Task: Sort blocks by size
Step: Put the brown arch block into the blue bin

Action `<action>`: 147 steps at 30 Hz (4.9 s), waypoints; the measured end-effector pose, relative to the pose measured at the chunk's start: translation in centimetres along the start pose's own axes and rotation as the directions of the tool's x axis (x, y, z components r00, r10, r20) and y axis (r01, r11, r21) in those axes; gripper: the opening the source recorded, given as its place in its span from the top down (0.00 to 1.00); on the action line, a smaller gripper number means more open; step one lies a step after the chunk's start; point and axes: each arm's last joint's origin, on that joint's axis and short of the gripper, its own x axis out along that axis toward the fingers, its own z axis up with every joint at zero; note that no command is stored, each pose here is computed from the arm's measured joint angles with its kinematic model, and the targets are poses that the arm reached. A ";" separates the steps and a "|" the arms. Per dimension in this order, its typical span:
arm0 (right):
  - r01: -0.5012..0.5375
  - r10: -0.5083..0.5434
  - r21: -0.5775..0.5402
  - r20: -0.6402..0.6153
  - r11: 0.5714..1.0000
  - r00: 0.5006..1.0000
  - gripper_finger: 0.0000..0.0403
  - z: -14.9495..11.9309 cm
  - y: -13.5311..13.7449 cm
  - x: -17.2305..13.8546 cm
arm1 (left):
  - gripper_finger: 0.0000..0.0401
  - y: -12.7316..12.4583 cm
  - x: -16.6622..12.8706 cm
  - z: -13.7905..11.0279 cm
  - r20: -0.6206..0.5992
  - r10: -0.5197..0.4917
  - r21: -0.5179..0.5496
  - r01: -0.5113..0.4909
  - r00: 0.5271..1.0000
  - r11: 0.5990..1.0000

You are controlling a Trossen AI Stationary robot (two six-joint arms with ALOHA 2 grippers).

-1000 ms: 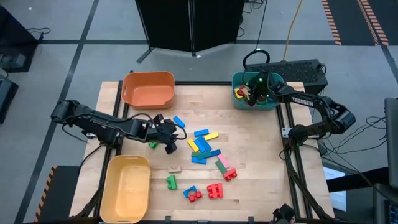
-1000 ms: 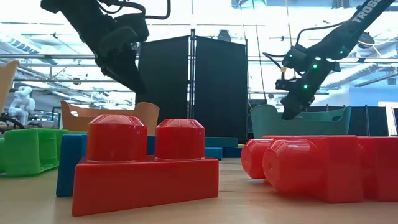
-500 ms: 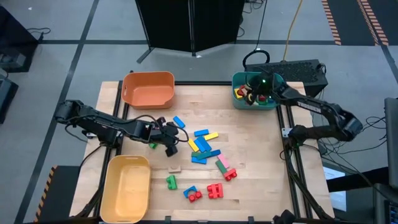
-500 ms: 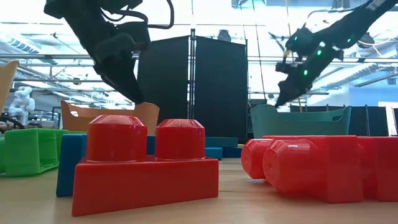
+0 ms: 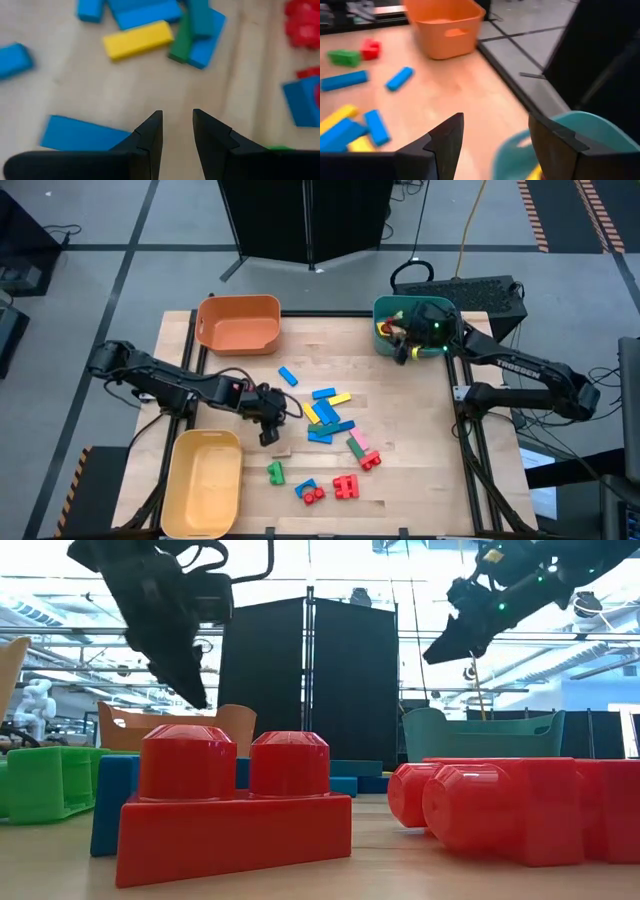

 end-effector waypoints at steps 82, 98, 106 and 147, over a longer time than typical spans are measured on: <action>-0.251 0.251 -0.107 -0.020 0.962 0.968 0.48 0.0 6.2 1.4 | 0.92 4.4 -6.2 7.1 0.050 0.312 -0.012 -0.312 0.949 0.950; -0.281 0.278 -0.096 -0.041 0.955 0.960 0.48 -0.5 7.0 2.8 | 0.92 14.0 -9.3 7.8 0.002 0.509 -0.183 -0.500 0.861 0.846; -0.281 0.278 -0.092 -0.041 0.955 0.960 0.48 -0.5 7.1 2.8 | 0.92 18.5 -11.0 7.0 -0.032 0.532 -0.332 -0.511 0.846 0.793; -0.317 0.304 -0.072 -0.144 0.946 0.942 0.48 -2.2 8.3 5.4 | 0.65 24.3 -9.4 4.4 -0.189 0.427 -0.406 -0.466 0.885 0.786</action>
